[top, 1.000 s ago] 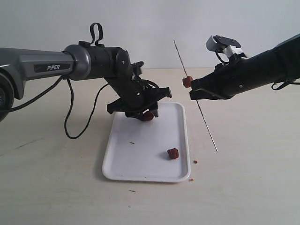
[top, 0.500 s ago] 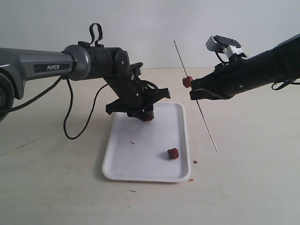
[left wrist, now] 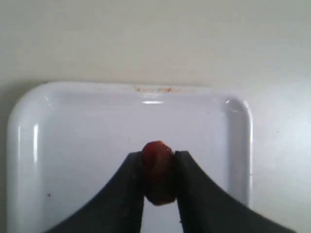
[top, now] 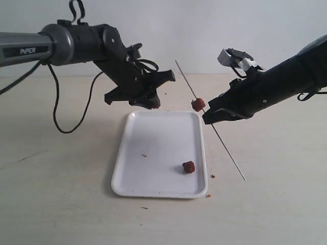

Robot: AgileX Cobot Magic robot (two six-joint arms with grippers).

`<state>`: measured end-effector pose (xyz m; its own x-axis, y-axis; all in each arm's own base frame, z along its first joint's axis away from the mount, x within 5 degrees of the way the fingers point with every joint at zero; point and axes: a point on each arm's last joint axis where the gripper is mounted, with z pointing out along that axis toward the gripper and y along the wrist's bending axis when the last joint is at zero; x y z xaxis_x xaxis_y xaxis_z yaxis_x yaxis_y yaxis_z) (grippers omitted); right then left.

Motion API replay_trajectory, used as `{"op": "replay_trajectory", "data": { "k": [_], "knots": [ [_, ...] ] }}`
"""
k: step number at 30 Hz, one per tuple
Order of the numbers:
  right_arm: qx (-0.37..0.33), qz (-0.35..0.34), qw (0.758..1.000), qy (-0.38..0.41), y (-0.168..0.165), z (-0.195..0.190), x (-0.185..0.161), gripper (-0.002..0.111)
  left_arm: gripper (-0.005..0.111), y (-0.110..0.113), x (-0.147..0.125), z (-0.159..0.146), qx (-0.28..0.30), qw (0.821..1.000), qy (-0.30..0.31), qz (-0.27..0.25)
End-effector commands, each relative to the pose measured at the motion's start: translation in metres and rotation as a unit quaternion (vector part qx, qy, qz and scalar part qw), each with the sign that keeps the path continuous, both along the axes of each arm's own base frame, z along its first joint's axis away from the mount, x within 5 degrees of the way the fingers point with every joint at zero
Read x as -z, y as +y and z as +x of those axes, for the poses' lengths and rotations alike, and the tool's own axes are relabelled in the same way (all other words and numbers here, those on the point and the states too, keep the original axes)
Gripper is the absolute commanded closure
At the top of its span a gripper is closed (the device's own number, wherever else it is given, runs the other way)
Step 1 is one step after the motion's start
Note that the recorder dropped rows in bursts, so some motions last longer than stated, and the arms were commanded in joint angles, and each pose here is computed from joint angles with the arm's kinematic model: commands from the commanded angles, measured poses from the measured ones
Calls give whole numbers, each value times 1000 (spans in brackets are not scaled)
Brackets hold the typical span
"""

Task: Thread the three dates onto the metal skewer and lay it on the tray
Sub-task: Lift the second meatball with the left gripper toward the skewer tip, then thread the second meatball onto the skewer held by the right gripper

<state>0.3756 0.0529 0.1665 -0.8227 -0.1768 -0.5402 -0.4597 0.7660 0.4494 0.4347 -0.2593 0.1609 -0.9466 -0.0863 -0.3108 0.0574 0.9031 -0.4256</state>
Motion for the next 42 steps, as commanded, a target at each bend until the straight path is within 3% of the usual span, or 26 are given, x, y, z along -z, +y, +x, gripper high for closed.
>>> {"op": "replay_trajectory", "data": {
  "k": [1,7,22,34,42],
  "knots": [
    [-26,-17,999,36,-1,-7,1,108,84,10,-30,3,2,999,-28,-16],
    [-53,-17,996,71,0,-18,7,108,84,11,-46,3,6,998,-56,-19],
    [-75,-6,990,116,1,-22,27,108,84,3,-48,-1,20,997,-60,-33],
    [-80,21,993,89,5,-19,23,108,84,-18,-47,-13,54,996,-65,-35],
    [-44,18,996,70,4,-12,23,108,84,-20,-47,-15,58,996,-64,-35]
  ]
}}
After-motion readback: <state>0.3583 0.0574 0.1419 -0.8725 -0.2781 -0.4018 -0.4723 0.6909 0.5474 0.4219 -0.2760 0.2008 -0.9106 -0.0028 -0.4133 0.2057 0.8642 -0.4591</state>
